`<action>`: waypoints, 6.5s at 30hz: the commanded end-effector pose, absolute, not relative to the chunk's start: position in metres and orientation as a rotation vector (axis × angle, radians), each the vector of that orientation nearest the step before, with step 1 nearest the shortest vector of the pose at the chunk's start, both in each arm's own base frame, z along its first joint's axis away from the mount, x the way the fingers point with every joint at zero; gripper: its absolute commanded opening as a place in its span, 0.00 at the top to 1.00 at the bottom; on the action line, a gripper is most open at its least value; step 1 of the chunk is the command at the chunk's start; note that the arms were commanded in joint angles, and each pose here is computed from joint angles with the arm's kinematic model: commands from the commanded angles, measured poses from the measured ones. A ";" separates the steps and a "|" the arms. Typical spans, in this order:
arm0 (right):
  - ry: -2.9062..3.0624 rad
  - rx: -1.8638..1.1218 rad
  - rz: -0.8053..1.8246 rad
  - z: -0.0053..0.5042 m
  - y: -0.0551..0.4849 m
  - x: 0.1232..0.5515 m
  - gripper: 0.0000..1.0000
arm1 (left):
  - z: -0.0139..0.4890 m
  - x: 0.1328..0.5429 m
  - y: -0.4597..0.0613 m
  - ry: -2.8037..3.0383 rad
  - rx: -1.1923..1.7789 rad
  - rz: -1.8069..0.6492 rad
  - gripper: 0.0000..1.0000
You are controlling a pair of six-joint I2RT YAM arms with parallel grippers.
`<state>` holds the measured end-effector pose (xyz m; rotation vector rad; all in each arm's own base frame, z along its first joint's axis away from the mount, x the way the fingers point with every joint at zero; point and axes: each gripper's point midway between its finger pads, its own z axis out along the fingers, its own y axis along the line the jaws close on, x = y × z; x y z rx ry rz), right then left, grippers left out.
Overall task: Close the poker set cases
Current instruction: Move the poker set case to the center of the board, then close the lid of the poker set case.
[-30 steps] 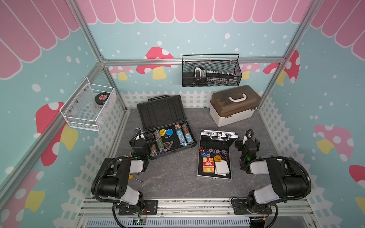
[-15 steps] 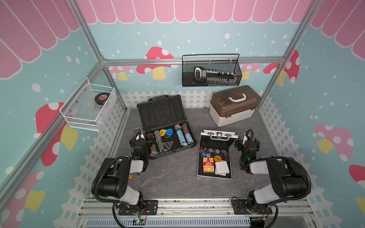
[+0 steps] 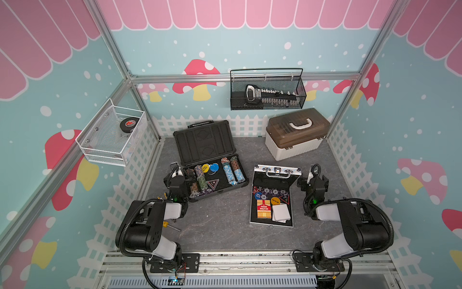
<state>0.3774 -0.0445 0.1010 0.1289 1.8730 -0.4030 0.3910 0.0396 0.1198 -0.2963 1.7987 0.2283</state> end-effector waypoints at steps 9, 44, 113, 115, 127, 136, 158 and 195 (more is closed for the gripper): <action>1.856 0.137 -0.400 0.110 -0.043 0.381 0.02 | 0.179 0.374 0.029 1.803 -0.283 0.220 0.01; 2.082 0.017 -0.057 0.148 0.005 0.318 0.31 | 0.110 0.271 -0.274 2.083 0.702 -0.445 0.02; 1.835 -0.080 0.252 0.224 0.057 0.330 0.58 | 0.036 0.193 -0.322 2.113 1.226 -0.337 0.03; 1.833 -0.075 0.250 0.222 0.056 0.330 0.61 | 0.034 0.195 -0.320 2.115 1.224 -0.314 0.03; 1.793 -0.036 0.199 0.220 0.047 0.332 0.69 | 0.025 0.237 -0.343 2.089 1.095 -0.191 0.03; 1.767 -0.047 0.175 0.222 0.046 0.347 0.77 | 0.030 0.278 -0.347 2.106 0.940 -0.284 0.03; 1.796 -0.088 0.104 0.203 0.046 0.379 0.84 | 0.034 0.325 -0.379 2.059 0.921 -0.364 0.03; 1.779 -0.015 -0.235 0.221 0.004 0.414 0.44 | 0.054 0.332 -0.352 1.994 0.787 -0.482 0.03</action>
